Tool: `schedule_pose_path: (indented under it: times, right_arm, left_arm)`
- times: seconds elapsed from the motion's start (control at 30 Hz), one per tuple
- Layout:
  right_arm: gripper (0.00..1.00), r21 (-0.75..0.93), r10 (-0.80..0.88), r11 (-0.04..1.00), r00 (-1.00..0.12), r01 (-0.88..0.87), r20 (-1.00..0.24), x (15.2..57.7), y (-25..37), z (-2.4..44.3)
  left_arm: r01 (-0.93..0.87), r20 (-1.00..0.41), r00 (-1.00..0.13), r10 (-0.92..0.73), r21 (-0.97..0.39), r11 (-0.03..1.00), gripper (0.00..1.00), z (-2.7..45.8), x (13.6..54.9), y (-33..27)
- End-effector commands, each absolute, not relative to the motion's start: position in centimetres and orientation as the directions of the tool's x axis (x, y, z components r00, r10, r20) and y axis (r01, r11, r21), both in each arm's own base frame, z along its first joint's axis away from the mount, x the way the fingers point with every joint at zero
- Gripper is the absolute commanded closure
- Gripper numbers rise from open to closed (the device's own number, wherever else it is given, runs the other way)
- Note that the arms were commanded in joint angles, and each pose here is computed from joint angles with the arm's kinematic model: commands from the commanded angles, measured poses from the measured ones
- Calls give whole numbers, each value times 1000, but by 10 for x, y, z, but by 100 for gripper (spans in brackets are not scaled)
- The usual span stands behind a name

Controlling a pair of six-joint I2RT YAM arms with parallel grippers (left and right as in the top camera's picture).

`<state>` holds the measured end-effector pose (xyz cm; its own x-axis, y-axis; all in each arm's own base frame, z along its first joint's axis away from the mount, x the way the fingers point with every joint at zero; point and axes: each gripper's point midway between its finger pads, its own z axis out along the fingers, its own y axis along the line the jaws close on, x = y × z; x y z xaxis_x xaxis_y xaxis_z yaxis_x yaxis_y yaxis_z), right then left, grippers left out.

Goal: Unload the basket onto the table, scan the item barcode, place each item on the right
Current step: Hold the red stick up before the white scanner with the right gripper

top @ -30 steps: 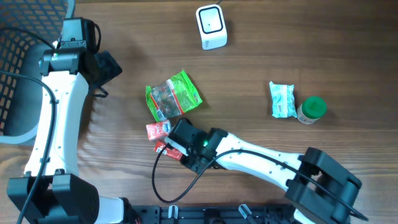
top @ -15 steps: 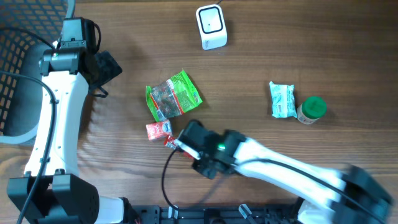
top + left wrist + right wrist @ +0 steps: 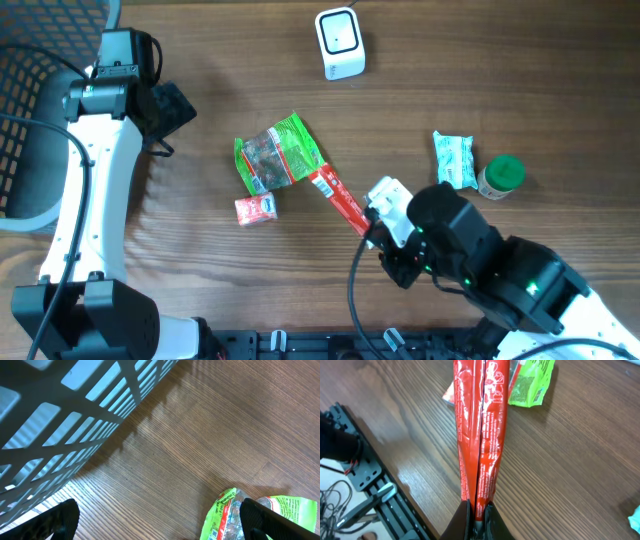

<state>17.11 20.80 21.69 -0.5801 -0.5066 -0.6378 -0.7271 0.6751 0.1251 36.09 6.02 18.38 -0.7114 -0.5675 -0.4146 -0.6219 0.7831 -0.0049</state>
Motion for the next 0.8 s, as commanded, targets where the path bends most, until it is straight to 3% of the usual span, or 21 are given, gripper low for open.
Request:
schedule_pose_path:
  times: [0.0, 0.13, 0.27, 0.47, 0.67, 0.77]
  right_arm:
    - [96, 48, -466, 781, -632, -623, -618, 210, 211, 199]
    - [96, -125, -509, 832, -653, -540, -561, 268, 213, 206]
    - [96, -379, -629, 777, -620, -502, -469, 345, 204, 220]
    - [96, -828, -858, 413, -468, -379, -213, 428, 188, 229]
    - [96, -953, -931, 95, -364, -289, 18, 487, 210, 229]
    - [96, -955, -912, -3, -390, -297, 124, 507, 202, 205]
  left_arm:
    - [-627, -431, -702, -567, -5, 779, 0, 190, 361, 64]
    - [-627, -431, -702, -567, -5, 779, 0, 190, 361, 64]
    - [-627, -431, -702, -567, -5, 779, 0, 190, 361, 64]
    - [-627, -431, -702, -567, -5, 779, 0, 190, 361, 64]
    - [-627, -431, -702, -567, -5, 779, 0, 190, 361, 64]
    - [-627, -431, -702, -567, -5, 779, 0, 190, 361, 64]
